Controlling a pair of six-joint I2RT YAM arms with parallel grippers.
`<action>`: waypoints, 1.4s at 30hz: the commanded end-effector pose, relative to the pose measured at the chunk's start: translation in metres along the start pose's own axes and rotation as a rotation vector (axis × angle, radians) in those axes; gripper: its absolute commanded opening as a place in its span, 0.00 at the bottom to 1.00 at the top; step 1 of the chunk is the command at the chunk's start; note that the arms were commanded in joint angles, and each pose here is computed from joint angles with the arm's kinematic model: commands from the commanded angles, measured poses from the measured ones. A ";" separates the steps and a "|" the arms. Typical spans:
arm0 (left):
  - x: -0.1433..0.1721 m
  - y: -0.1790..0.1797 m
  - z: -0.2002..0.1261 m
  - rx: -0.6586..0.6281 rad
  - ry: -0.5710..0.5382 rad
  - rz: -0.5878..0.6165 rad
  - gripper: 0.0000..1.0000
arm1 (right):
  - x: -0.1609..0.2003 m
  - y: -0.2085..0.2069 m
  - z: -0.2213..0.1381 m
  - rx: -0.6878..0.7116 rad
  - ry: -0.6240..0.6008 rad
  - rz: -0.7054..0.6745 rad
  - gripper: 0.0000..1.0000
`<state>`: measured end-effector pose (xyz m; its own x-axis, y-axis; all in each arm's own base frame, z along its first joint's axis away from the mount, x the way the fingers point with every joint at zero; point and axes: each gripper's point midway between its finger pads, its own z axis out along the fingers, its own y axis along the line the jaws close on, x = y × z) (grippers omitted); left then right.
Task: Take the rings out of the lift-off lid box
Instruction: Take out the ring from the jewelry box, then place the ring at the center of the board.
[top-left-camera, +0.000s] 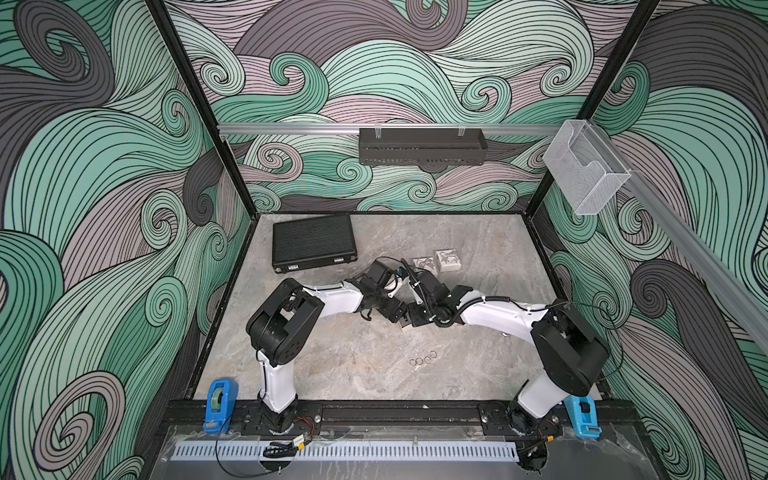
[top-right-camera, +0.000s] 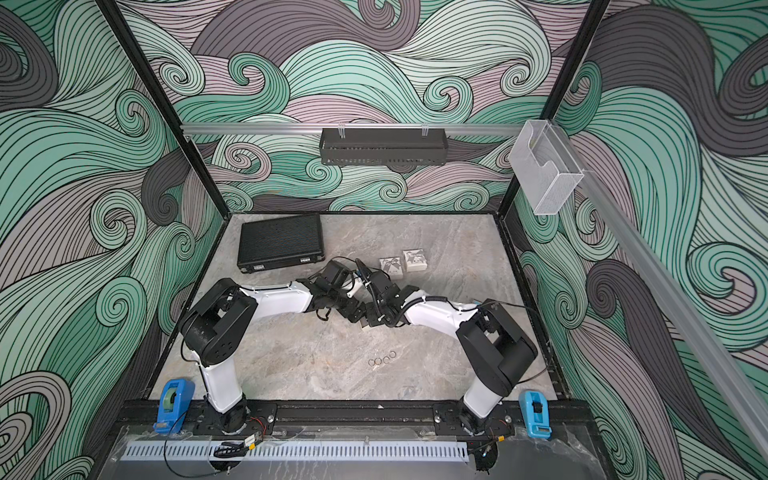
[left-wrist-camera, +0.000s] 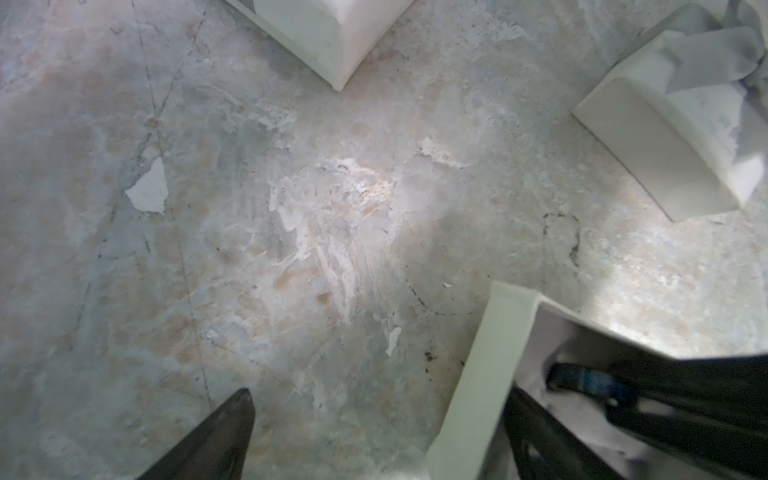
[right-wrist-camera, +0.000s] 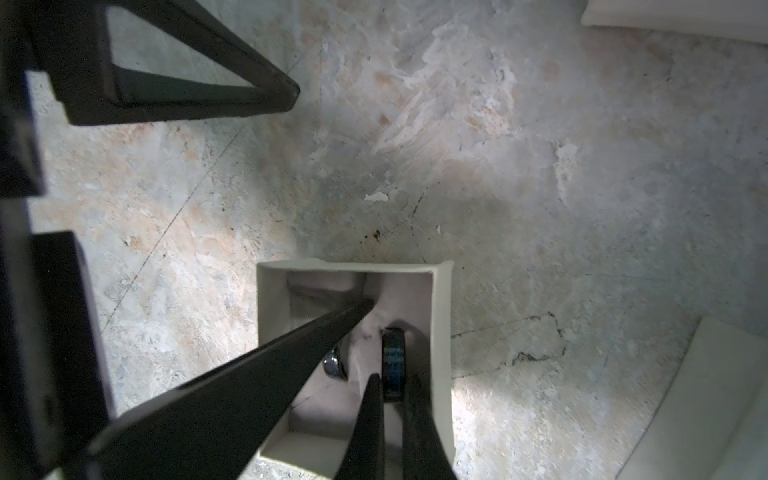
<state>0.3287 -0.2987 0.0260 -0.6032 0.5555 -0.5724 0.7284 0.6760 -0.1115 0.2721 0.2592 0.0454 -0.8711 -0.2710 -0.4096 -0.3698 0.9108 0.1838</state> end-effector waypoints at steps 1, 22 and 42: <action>0.009 0.006 0.003 -0.019 0.057 -0.015 0.95 | -0.013 0.011 -0.012 -0.046 -0.074 -0.020 0.01; 0.006 0.005 0.001 -0.014 0.054 -0.010 0.95 | -0.012 0.010 -0.045 -0.094 -0.177 -0.016 0.00; -0.035 -0.005 -0.049 -0.005 -0.119 0.036 0.95 | 0.110 0.009 -0.089 -0.343 0.024 0.136 0.00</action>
<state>0.3314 -0.2987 0.0705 -0.5568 0.5334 -0.6368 0.7377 0.6698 -0.0840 0.1561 0.1981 0.0834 -0.8926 -0.1942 -0.4069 -0.3737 0.8236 0.4266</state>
